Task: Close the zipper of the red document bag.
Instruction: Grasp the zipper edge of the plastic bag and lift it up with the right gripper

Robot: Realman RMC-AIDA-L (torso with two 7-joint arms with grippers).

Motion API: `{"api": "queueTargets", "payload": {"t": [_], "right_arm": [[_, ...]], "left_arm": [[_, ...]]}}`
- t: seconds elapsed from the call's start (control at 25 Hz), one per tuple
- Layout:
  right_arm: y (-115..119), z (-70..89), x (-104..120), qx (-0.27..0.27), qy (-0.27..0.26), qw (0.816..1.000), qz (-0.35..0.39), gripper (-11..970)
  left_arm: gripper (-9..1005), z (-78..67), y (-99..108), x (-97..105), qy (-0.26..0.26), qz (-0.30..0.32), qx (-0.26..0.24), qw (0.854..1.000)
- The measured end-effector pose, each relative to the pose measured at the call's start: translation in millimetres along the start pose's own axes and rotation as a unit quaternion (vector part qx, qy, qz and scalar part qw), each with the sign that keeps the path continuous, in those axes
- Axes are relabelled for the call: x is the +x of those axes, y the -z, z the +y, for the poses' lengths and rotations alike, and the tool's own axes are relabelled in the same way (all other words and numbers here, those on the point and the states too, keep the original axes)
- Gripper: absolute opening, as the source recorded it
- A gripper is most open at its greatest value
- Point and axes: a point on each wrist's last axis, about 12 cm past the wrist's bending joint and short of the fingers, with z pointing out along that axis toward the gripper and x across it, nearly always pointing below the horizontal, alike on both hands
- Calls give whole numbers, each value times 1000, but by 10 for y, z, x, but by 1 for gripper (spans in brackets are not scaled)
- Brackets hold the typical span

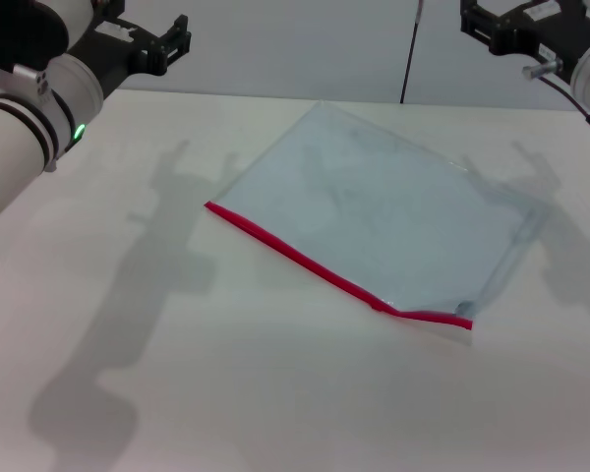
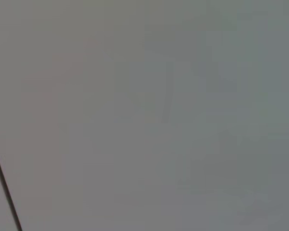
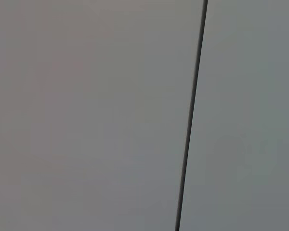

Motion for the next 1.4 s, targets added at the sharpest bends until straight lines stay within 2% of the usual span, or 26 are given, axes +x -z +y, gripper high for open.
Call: {"api": "queueTargets", "payload": {"t": [0.52,0.68,0.84,1.04,1.4], "right_arm": [[-1,6,-2,-2,0,1000,-1,812],[25,135,-3,-23,16,1000,-3,811],[192,248,26,-30,35,999,-5,809],[483,383,147,0,104,994,19,808],[827,594,424,-3,105,993,57,805]], "left_arm": [[813,1,-1,-4,0,-1,0,1000],[812,28,15,20,3,3,-5,1000],[812,41,26,39,1,6,-7,1000],[812,53,40,56,1,8,-9,1000],[812,88,77,110,0,15,-14,1000]]}}
